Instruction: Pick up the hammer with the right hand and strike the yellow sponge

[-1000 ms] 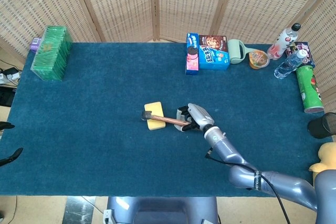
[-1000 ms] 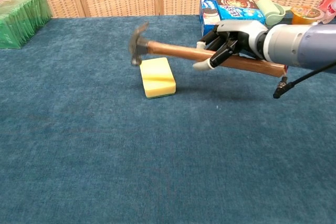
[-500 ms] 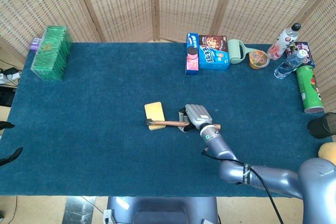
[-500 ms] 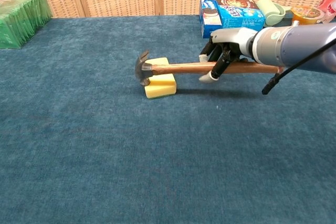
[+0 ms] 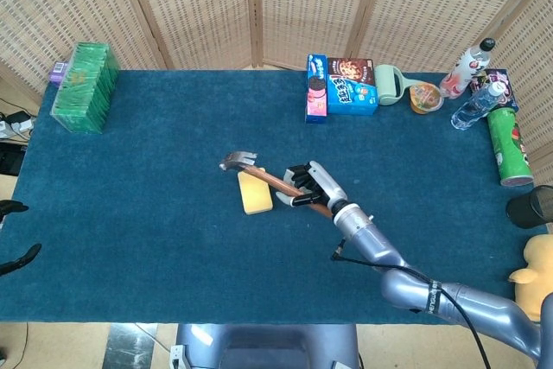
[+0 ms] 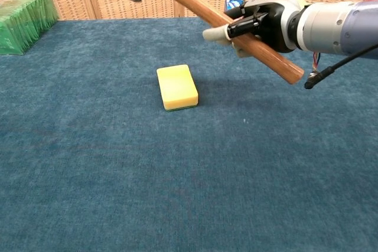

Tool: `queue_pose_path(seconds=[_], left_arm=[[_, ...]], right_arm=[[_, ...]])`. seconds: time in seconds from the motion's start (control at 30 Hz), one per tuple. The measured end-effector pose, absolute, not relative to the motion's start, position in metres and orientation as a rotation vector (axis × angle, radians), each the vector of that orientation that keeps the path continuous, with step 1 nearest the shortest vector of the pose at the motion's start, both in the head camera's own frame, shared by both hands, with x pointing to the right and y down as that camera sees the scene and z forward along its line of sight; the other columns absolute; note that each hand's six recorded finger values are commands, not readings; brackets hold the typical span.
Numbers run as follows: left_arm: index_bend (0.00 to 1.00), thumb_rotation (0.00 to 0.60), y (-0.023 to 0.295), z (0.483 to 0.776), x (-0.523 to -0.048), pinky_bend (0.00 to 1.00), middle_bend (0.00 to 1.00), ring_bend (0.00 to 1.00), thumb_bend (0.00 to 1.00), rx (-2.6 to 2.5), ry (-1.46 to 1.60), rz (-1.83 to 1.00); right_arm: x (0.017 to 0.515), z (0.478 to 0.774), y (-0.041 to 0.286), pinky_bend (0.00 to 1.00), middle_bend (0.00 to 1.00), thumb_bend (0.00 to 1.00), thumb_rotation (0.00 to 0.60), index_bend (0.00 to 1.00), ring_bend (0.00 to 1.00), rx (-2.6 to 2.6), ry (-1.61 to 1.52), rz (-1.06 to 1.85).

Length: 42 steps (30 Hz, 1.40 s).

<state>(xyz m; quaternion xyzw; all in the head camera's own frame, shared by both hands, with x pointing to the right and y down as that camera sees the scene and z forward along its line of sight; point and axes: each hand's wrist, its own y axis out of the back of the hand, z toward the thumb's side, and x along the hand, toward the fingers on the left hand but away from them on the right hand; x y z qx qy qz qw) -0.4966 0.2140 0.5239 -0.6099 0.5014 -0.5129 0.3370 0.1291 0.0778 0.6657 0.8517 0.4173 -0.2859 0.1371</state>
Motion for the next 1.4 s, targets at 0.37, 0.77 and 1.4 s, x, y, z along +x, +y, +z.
queue_pose_path(seconds=[0.37, 0.77, 1.4], left_arm=[[0.32, 0.600, 0.215, 0.524, -0.497, 0.10, 0.29, 0.13, 0.22, -1.589, 1.309, -1.341], [0.32, 0.600, 0.215, 0.524, -0.499, 0.10, 0.29, 0.13, 0.22, -1.585, 1.311, -1.343], [0.32, 0.600, 0.213, 0.529, -0.489, 0.10, 0.30, 0.13, 0.22, -1.617, 1.297, -1.322]], right_arm=[[0.141, 0.675, 0.077, 1.00, 1.00, 0.36, 0.600, 0.87, 1.00, 2.605, 1.193, -0.898], [0.150, 0.700, 0.078, 1.00, 1.00, 0.36, 0.600, 0.89, 1.00, 2.908, 1.069, -1.569], [0.162, 0.685, 0.076, 1.00, 1.00, 0.36, 0.600, 0.89, 1.00, 2.690, 1.117, -1.605]])
